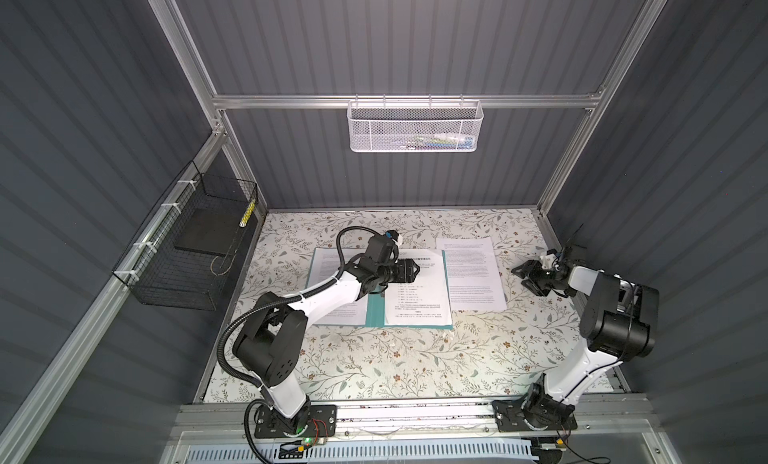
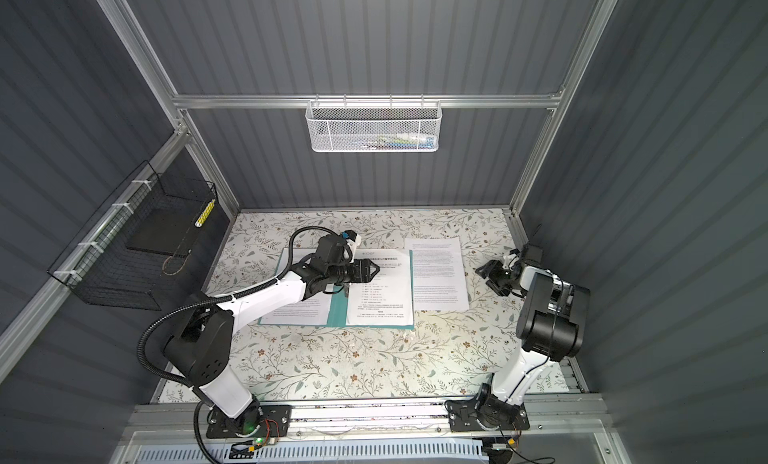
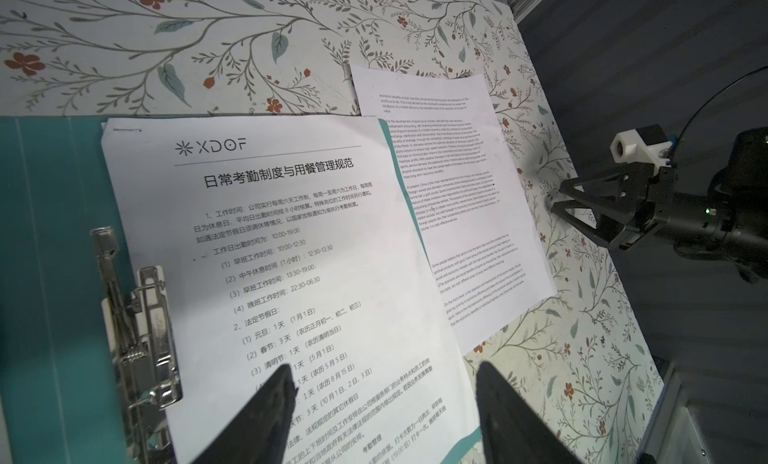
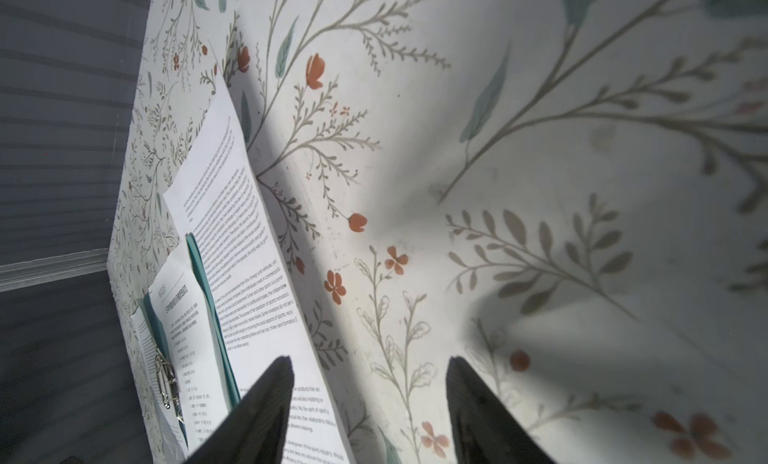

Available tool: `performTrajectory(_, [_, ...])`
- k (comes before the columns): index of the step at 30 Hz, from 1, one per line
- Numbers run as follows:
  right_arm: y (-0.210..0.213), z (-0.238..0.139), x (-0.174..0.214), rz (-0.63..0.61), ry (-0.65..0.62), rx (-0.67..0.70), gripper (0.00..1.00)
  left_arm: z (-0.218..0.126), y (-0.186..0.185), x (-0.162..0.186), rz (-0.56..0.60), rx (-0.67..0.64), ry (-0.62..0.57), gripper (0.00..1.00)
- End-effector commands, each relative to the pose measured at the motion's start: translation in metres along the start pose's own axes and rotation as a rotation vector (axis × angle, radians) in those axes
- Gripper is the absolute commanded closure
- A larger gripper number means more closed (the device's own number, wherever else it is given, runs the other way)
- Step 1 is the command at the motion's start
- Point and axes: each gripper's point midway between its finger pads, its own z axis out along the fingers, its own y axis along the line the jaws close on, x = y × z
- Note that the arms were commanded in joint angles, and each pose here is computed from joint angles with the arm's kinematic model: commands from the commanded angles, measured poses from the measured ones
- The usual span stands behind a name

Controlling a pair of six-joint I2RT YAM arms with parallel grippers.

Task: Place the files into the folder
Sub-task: 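Release the sheet and move the right gripper to the remaining printed sheet, then grasp the edge of the last printed English sheet with the right gripper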

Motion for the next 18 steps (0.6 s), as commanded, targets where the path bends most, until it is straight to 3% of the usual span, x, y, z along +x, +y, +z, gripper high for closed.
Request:
performTrajectory(1, [0.010, 0.004, -0.002, 0.006, 0.023, -0.064, 0.40, -0.003, -0.004, 0.005, 0.023, 0.019, 0.008, 0.30])
performTrajectory(18, [0.057, 0.060, 0.018, -0.091, 0.215, -0.082, 0.42, -0.006, -0.001, 0.019, -0.004, 0.030, 0.024, 0.30])
